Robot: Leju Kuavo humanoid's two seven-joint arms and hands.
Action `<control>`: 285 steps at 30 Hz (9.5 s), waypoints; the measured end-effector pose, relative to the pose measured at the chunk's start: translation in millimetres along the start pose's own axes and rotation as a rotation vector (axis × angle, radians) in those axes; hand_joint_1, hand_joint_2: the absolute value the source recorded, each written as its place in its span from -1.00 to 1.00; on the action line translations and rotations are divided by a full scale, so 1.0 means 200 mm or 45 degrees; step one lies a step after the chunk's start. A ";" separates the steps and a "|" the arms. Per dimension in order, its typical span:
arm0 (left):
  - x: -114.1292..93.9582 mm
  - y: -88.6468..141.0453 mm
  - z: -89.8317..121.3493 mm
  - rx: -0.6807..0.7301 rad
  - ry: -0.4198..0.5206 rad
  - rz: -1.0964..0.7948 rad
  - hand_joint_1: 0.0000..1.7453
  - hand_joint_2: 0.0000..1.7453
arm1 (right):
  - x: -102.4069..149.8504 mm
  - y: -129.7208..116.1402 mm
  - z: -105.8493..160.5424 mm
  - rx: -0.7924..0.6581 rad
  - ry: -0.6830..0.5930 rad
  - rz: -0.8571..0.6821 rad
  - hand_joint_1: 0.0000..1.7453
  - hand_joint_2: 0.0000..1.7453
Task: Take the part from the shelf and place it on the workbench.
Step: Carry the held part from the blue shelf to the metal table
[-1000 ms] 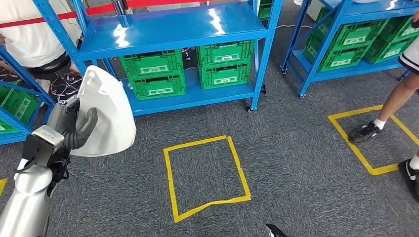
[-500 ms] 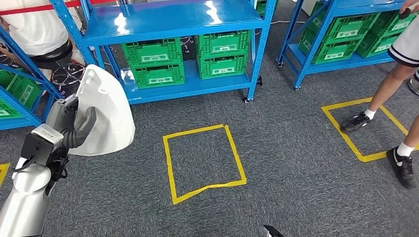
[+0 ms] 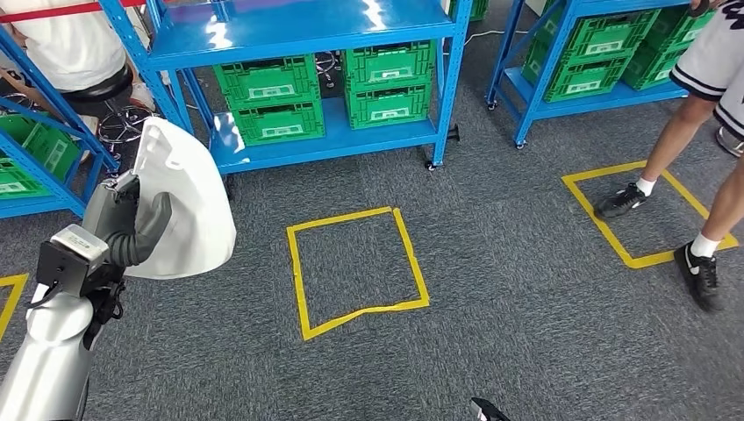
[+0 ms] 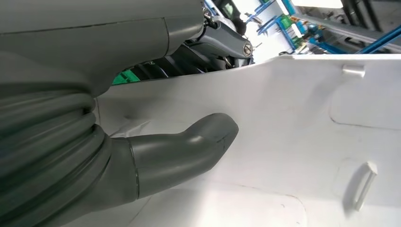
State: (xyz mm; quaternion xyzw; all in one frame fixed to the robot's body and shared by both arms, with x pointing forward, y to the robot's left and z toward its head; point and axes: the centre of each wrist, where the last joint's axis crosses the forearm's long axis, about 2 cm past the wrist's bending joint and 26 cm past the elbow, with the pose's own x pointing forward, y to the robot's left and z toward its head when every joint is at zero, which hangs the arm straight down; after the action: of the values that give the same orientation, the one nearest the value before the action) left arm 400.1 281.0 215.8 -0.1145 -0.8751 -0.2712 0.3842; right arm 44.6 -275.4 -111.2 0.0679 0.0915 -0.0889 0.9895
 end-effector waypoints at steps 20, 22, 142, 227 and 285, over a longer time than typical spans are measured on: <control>-0.05 -0.01 0.15 0.029 0.056 0.012 1.00 1.00 | -0.02 0.00 0.00 0.039 0.009 0.060 -1.00 -1.00; -0.05 0.00 0.18 0.046 0.061 0.003 1.00 1.00 | -0.02 0.00 -0.01 0.036 0.010 0.065 -1.00 -1.00; 0.27 -0.12 0.75 0.221 0.139 -0.175 1.00 1.00 | -0.01 0.16 -0.01 -0.020 -0.011 0.383 -1.00 -1.00; -0.09 -0.10 0.19 0.026 0.181 -0.022 1.00 1.00 | -0.06 0.12 -0.02 0.059 0.006 0.155 -1.00 -1.00; -0.08 -0.04 0.01 0.016 0.175 -0.075 1.00 1.00 | -0.05 0.12 -0.02 0.095 -0.053 -0.005 -1.00 -1.00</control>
State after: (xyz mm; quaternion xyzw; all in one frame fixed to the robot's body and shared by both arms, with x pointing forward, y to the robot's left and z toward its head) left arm 405.9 276.3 199.8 -0.0675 -0.8513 -0.2839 0.4361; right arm 39.0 -250.5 -110.4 0.1028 0.0677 -0.0958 0.9878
